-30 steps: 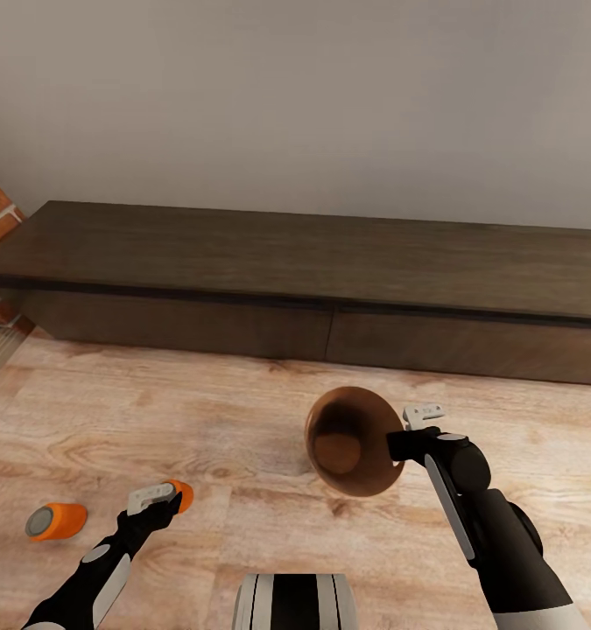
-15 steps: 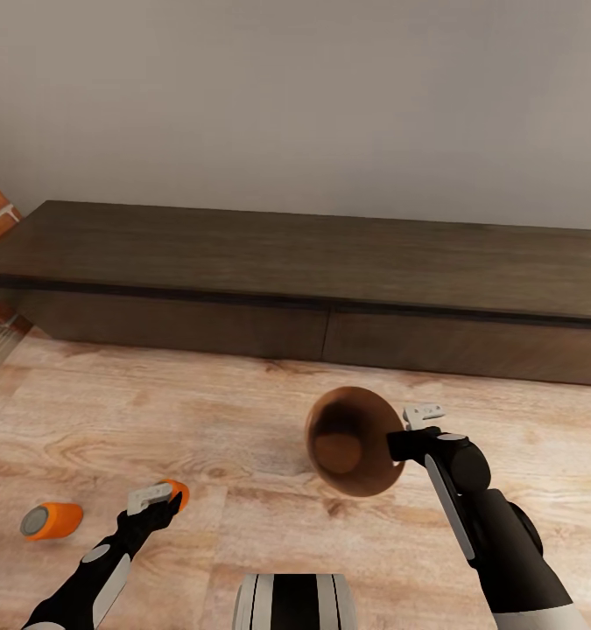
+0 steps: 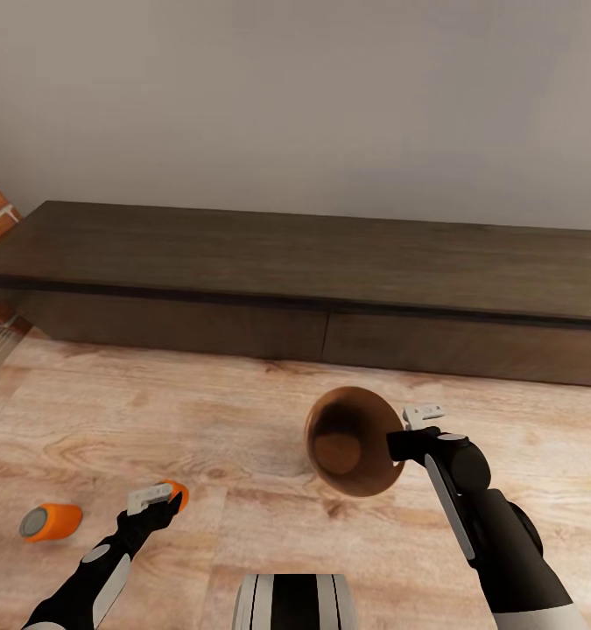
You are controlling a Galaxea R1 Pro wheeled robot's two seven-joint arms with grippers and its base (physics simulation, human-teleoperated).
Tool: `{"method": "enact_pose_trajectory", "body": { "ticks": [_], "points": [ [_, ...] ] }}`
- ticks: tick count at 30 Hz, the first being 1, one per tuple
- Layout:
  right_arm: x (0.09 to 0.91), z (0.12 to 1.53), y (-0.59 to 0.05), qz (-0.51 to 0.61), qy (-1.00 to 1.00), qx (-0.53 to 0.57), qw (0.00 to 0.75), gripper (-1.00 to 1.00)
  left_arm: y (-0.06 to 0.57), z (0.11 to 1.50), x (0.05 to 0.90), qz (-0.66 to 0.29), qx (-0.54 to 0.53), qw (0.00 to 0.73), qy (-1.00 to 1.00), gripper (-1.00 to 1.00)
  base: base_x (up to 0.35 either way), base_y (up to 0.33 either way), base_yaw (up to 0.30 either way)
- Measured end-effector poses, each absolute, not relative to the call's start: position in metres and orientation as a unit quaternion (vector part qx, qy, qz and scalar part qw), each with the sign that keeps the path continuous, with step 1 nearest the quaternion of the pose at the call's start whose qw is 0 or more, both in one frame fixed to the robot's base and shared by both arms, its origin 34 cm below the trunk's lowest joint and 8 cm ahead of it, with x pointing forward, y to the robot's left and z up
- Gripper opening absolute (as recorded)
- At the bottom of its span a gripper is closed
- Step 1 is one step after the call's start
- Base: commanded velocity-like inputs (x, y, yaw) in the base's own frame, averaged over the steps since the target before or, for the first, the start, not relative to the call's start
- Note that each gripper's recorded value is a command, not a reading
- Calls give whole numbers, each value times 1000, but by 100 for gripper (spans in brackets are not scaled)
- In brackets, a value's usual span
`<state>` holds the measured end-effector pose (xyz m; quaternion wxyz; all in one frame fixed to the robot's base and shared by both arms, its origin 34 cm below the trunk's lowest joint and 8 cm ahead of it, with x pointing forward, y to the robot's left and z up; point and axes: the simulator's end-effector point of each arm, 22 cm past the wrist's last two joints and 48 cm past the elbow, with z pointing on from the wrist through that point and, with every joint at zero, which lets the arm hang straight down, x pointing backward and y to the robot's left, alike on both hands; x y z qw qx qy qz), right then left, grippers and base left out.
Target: Put the three can of soda from the living room inside the tash can in the kitchen.
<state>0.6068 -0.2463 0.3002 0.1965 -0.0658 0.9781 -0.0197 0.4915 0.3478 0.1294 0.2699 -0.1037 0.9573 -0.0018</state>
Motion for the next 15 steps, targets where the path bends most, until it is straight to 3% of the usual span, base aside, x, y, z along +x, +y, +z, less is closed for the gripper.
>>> {"method": "enact_pose_trajectory", "body": {
  "ticks": [15],
  "points": [
    [607, 300, -246, -19, 978, -65, 196, -100, 348, 129, 492, -2, -104, 270, 957, 100, 8, 0, 0]
  ]
}}
